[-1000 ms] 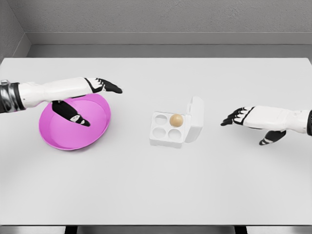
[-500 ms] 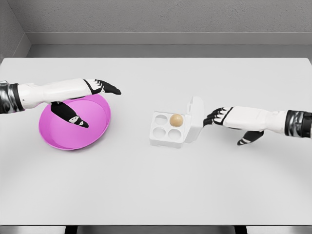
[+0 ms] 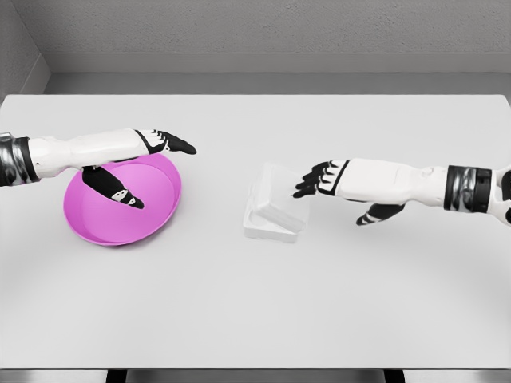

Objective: Pack egg into the box and close the box lid

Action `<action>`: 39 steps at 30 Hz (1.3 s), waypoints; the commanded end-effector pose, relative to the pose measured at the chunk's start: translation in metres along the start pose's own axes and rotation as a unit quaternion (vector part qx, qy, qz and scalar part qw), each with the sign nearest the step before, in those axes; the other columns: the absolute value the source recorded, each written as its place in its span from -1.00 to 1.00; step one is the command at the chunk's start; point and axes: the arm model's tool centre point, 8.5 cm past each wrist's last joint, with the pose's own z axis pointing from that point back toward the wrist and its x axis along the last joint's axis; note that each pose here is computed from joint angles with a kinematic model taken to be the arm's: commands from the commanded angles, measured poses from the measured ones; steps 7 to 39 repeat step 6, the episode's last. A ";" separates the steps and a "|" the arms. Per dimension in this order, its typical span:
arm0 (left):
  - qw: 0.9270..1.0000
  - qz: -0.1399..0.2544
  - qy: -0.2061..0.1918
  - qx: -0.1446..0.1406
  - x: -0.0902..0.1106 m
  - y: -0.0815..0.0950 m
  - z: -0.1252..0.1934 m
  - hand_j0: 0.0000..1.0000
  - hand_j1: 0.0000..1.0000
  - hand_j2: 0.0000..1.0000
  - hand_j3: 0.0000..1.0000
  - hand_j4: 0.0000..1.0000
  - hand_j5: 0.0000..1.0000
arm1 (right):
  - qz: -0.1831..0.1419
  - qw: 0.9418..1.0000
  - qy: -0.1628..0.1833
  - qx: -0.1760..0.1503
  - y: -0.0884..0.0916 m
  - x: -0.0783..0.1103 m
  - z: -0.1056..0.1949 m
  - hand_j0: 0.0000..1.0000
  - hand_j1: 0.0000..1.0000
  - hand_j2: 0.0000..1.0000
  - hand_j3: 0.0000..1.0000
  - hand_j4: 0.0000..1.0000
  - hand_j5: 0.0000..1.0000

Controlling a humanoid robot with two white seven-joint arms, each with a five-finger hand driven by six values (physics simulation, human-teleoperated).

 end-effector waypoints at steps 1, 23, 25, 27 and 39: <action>1.000 0.004 0.001 0.003 -0.001 0.001 0.001 1.00 1.00 1.00 1.00 1.00 1.00 | -0.003 1.000 -0.012 -0.007 -0.001 0.005 -0.007 1.00 1.00 1.00 1.00 1.00 1.00; 1.000 0.004 0.001 0.003 -0.001 0.001 0.001 1.00 1.00 1.00 1.00 1.00 1.00 | 0.018 0.998 0.048 -0.039 -0.038 -0.014 0.050 1.00 1.00 1.00 1.00 1.00 1.00; 1.000 0.004 0.001 0.003 -0.001 0.001 0.001 1.00 1.00 1.00 1.00 1.00 1.00 | 0.018 0.998 0.048 -0.039 -0.038 -0.014 0.050 1.00 1.00 1.00 1.00 1.00 1.00; 1.000 0.004 0.001 0.003 -0.001 0.001 0.001 1.00 1.00 1.00 1.00 1.00 1.00 | 0.018 0.998 0.048 -0.039 -0.038 -0.014 0.050 1.00 1.00 1.00 1.00 1.00 1.00; 1.000 0.004 0.001 0.003 -0.001 0.001 0.001 1.00 1.00 1.00 1.00 1.00 1.00 | 0.018 0.998 0.048 -0.039 -0.038 -0.014 0.050 1.00 1.00 1.00 1.00 1.00 1.00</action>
